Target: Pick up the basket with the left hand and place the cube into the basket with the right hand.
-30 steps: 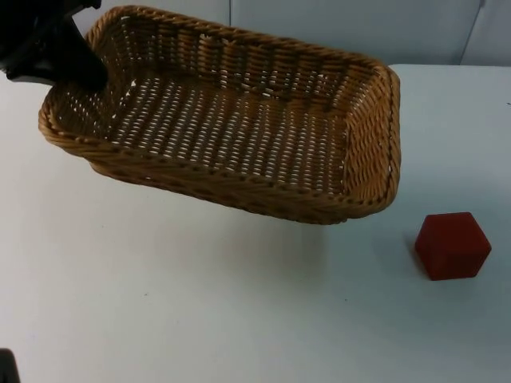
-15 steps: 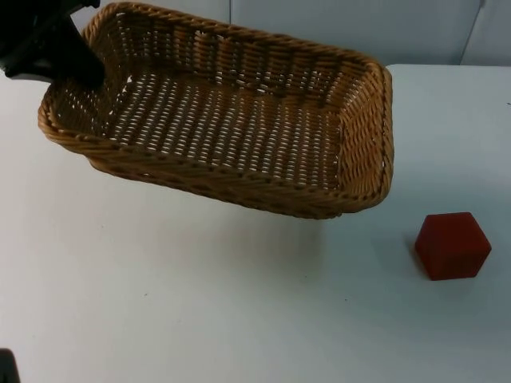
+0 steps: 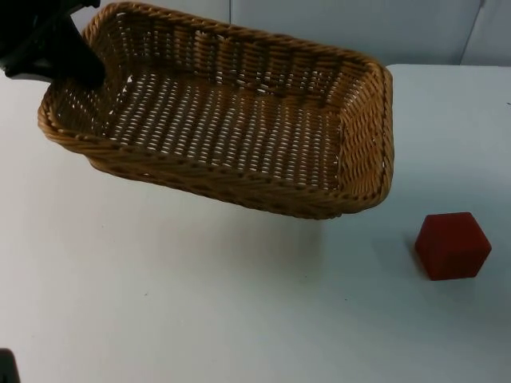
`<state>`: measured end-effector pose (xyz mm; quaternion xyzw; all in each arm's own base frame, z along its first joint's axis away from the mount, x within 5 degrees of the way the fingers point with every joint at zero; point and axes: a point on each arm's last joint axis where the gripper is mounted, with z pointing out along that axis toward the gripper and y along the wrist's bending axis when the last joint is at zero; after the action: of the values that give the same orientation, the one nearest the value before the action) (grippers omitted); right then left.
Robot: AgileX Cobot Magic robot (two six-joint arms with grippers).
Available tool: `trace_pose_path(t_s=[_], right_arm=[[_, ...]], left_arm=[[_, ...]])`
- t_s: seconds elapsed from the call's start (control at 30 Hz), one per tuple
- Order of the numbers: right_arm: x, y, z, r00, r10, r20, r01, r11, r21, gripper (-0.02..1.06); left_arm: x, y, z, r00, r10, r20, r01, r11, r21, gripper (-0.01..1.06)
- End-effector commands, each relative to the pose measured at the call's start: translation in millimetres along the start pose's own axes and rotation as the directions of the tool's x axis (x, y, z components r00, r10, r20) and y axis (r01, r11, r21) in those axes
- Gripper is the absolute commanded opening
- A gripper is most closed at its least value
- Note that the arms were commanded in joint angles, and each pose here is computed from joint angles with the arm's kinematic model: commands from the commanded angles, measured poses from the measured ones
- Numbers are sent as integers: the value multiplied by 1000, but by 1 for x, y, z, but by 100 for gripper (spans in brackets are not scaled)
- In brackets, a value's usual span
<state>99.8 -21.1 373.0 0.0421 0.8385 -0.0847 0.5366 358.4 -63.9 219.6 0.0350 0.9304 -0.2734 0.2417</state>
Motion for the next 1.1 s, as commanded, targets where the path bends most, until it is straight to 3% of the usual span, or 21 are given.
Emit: trace_pose_path(t_s=[0.0, 0.07, 0.1, 0.13, 0.2, 0.27, 0.3, 0.33, 0.43, 0.47, 0.5, 0.57, 0.6, 0.77, 0.93, 1.07], right_arm=[[-18, -4, 21, 996, -24, -83, 24, 1000, 4, 0], [-38, -7, 50, 977, -22, -211, 19, 1000, -13, 0], [-44, -7, 69, 955, -17, -297, 8, 1000, -30, 1], [-44, -7, 69, 955, -17, -297, 8, 1000, -30, 1], [-49, -1, 101, 889, -60, -454, 17, 995, -98, 9], [-45, 14, 133, 814, -137, -565, 42, 983, -177, 26], [-45, 14, 133, 814, -137, -565, 42, 983, -177, 26], [-39, 32, 150, 781, -194, -593, 61, 969, -238, 43], [-26, 70, 178, 738, -246, -629, 45, 947, -317, 91], [-26, 70, 178, 738, -246, -629, 45, 947, -317, 91], [-20, 83, 187, 722, -252, -645, 28, 941, -337, 105], [-2, 111, 207, 667, -291, -687, 15, 926, -377, 105], [-2, 111, 207, 667, -291, -687, 15, 926, -377, 105], [41, 148, 243, 544, -337, -768, 8, 918, -397, 105], [75, 159, 261, 509, -343, -790, -1, 917, -399, 105], [96, 158, 266, 511, -341, -789, 7, 920, -393, 105]], left_arm=[[-2, -4, -3, 999, -27, 24, 26, 999, 21, 0], [-2, -4, -3, 999, -27, 24, 26, 999, 21, 0], [-2, -4, -3, 999, -27, 24, 26, 999, 21, 0], [-2, -4, -3, 999, -27, 24, 26, 999, 21, 0], [-2, -4, -3, 999, -27, 24, 26, 999, 21, 0], [-2, -4, -3, 999, -27, 24, 26, 999, 21, 0], [-2, -4, -3, 999, -27, 24, 26, 999, 21, 0], [-2, -4, -3, 999, -27, 24, 26, 999, 21, 0], [-2, -4, -3, 999, -27, 24, 26, 999, 21, 0], [-2, -4, -3, 999, -27, 24, 26, 999, 21, 0], [-2, -4, -3, 999, -27, 24, 26, 999, 21, 0], [-2, -4, -3, 999, -27, 24, 26, 999, 21, 0], [-2, -4, -3, 999, -27, 24, 26, 999, 21, 0], [-2, -4, -3, 999, -27, 24, 26, 999, 21, 0], [-2, -4, -3, 999, -27, 24, 26, 999, 21, 0], [-2, -4, -3, 999, -27, 24, 26, 999, 21, 0]])
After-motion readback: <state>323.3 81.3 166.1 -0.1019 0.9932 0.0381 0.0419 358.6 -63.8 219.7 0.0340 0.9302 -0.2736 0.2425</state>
